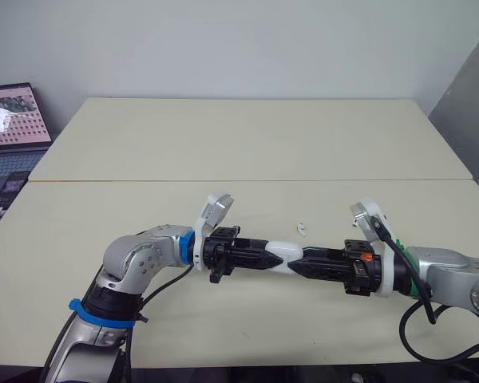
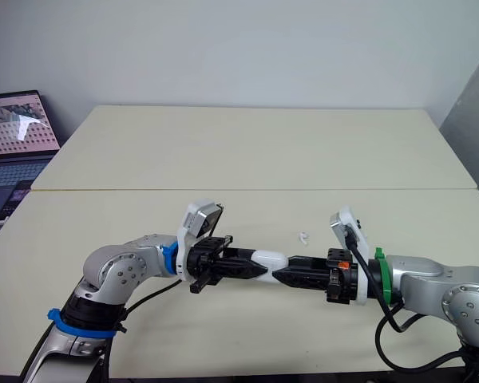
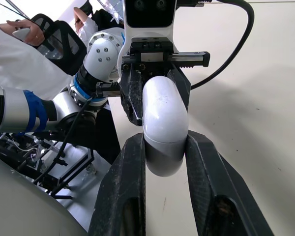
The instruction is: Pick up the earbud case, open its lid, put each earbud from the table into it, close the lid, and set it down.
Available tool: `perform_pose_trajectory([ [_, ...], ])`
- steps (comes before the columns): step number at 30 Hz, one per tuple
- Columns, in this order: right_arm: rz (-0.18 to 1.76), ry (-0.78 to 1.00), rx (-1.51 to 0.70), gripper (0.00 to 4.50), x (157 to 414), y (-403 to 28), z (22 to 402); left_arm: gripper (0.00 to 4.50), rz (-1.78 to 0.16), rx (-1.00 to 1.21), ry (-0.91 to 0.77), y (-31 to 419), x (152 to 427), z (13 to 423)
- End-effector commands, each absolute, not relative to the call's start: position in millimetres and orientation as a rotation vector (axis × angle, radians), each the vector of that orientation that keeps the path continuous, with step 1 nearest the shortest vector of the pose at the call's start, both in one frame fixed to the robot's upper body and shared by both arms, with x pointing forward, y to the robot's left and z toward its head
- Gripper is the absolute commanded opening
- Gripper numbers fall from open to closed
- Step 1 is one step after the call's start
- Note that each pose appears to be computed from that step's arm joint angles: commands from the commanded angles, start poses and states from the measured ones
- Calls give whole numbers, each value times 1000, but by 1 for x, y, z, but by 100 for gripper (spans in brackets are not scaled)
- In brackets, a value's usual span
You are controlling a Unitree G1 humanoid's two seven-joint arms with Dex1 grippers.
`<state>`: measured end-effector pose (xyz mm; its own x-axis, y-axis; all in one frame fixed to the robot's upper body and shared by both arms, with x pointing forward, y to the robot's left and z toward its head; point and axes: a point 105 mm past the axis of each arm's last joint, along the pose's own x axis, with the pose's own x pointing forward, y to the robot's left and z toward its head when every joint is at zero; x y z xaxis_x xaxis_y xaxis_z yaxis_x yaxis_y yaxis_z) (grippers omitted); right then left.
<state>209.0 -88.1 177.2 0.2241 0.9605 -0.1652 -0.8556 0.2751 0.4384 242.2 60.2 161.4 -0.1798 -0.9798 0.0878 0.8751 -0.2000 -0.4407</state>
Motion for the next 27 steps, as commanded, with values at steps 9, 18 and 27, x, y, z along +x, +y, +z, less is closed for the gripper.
perform_pose_trajectory([
  [9,1275,384,272,75,210,-86,186,235,-1773,-373,307,51,233,164],
  [18,1275,384,278,75,209,-86,186,235,-1770,-381,308,53,235,165],
  [27,1279,375,291,75,209,-85,187,92,-1776,-376,311,55,234,165],
])
